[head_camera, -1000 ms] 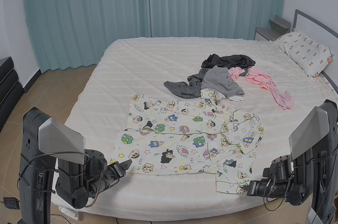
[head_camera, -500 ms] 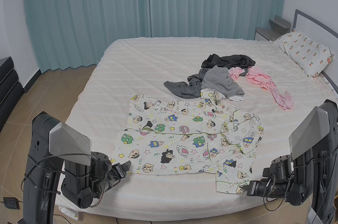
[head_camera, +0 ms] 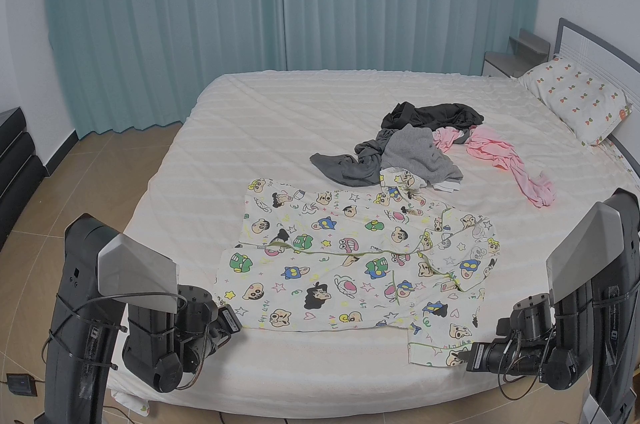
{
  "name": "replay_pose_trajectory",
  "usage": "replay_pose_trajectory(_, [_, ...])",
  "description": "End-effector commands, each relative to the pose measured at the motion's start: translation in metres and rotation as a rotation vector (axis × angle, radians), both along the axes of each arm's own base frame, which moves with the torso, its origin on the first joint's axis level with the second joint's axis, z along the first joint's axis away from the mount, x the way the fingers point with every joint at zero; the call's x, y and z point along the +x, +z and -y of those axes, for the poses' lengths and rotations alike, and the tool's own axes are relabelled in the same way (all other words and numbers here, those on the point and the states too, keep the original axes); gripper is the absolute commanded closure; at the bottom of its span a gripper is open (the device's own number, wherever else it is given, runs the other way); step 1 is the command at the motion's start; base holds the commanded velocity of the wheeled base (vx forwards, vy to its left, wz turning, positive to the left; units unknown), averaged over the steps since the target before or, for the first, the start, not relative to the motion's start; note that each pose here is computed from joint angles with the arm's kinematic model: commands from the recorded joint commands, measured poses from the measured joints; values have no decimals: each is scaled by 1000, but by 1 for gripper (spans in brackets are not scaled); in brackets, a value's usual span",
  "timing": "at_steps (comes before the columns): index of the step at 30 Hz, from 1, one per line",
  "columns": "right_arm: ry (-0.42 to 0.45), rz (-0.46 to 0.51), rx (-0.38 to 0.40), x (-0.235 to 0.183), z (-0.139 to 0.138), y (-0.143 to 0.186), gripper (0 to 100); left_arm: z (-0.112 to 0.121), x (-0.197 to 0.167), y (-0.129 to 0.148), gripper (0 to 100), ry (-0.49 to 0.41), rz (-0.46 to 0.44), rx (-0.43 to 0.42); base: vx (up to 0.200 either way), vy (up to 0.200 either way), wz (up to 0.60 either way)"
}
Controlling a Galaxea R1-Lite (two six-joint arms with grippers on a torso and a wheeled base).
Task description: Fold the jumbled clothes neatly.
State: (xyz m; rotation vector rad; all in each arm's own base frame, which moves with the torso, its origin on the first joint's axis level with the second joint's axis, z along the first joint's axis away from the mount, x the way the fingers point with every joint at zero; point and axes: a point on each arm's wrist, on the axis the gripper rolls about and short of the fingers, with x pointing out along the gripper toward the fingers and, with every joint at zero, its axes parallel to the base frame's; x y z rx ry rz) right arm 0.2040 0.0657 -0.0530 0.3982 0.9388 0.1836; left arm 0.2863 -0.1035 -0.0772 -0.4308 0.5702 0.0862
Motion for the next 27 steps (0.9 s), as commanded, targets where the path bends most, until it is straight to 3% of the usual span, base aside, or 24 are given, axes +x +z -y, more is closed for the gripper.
replay_pose_trajectory(1, [1, -8, -2, -4, 1, 1, 100, 1, -3, -1, 100, 3, -6, 17, 0, 0, 0])
replay_pose_trajectory(19, [5, 8, -11, -3, 3, 5, 100, -10, -19, -1, 100, 4, -58, 94, 0, 0, 0])
replay_pose_trajectory(20, [4, 8, -10, -3, 3, 5, 100, -11, -19, -1, 0, 2, -60, 100, 0, 0, 0])
replay_pose_trajectory(24, [5, 7, -8, -3, 2, 5, 100, -11, -17, -1, 0, -16, -59, 84, 0, 0, 0])
replay_pose_trajectory(27, [5, 5, -8, -3, 2, 5, 100, -18, -15, 0, 0, -77, -76, 32, 0, 0, 0])
